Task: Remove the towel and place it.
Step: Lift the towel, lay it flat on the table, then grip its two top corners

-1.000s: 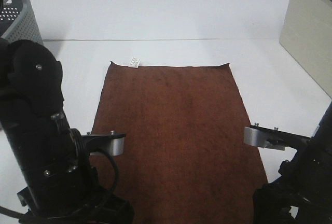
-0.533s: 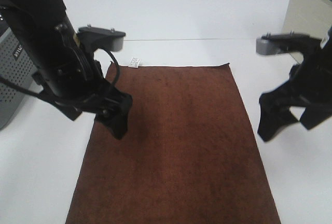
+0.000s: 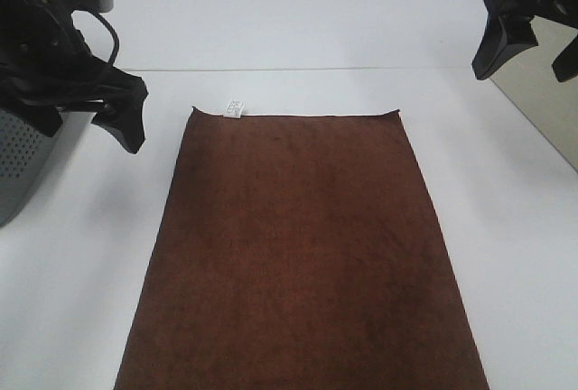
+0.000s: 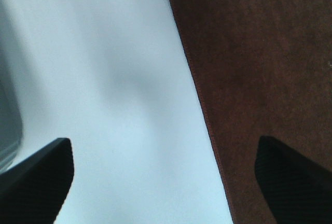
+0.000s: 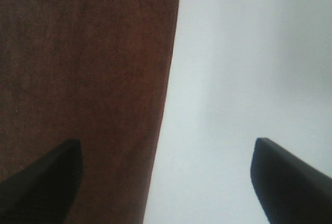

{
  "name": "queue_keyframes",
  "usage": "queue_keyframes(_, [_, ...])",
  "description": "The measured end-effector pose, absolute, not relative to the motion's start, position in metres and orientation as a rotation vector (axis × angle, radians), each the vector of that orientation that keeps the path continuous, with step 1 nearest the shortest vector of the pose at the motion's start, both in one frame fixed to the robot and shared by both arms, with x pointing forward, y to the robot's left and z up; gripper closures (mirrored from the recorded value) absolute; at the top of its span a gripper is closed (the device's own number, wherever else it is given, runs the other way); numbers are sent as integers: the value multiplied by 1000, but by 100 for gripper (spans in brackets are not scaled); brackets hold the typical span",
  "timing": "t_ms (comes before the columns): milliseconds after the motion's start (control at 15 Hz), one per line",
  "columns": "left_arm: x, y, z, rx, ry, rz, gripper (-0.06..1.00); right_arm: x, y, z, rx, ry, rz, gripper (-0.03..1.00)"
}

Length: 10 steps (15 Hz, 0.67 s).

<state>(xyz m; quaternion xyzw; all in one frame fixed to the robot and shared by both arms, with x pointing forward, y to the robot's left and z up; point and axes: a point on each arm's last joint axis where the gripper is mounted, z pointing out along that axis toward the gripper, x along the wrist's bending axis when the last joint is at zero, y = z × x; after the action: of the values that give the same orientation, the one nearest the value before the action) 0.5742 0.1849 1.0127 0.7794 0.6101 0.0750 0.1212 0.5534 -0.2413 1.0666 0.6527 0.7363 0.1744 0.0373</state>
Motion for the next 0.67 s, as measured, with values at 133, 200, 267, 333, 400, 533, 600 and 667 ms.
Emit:
queue_keyframes(133, [581,187,1014,2203,1783,269,8,557,-241,1061,2033,2256,513,13])
queue_keyframes(200, [586,191,1015,2170,1790,289,8,562,-241,1056,2031,2274,479,13])
queue_keyframes(267, [594,198,1015,2134,1819,283,8,574,-240,1046,2034,2304,431,13])
queue_keyframes(333, [603,203,1012,2114,1840,270,8,590,-238,1037,2025,2330,408,13])
queue_keyframes(400, [612,208,1006,2099,1856,250,8,608,-236,1029,2011,2346,401,13])
queue_keyframes(533, [637,215,990,2085,1870,215,8,637,-232,1013,1991,2384,381,13])
queue_keyframes(600, [649,216,982,2086,1866,203,8,651,-230,1001,1987,2398,372,13])
queue_keyframes(667, [661,214,974,2088,1854,190,8,664,-228,993,1978,2407,381,13])
